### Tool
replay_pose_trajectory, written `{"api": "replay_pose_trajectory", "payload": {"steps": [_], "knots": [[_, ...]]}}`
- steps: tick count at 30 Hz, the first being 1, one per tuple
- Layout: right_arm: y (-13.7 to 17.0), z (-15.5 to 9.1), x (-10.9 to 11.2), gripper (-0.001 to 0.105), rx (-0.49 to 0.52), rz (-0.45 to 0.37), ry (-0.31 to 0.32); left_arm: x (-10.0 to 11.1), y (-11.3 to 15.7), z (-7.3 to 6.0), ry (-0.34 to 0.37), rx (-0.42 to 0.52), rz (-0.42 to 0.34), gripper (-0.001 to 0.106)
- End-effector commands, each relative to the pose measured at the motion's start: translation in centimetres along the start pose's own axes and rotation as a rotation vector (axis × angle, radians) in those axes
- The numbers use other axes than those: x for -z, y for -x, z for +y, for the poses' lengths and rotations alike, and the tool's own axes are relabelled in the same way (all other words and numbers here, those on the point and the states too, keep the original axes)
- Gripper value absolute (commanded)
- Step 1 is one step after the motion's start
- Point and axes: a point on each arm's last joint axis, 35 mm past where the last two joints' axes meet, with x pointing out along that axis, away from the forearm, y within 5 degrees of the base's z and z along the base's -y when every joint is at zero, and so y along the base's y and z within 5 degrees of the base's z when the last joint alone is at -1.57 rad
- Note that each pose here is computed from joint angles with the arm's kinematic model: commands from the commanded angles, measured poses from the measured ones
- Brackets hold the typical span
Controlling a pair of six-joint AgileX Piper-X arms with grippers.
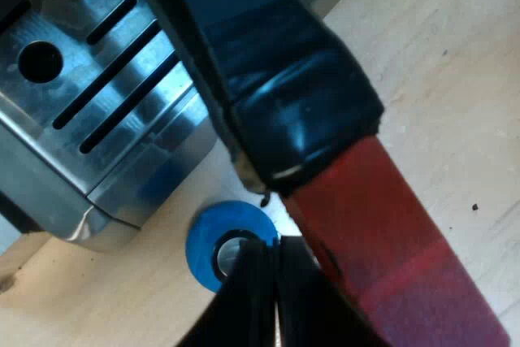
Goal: Put the handle in the coffee machine
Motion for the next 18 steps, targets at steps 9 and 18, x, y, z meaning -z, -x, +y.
{"api": "replay_pose_trajectory", "payload": {"steps": [9, 18], "knots": [[-0.1, -0.6, -0.6, 0.037, 0.014, 0.066, 0.138, -0.5, 0.0, -1.6, -0.067, 0.202, -0.053, 0.0], [-0.1, -0.8, -1.1, 0.037, 0.061, 0.077, 0.14, -1.2, 0.3, -3.3, -0.138, 0.238, -0.066, 0.0]]}}
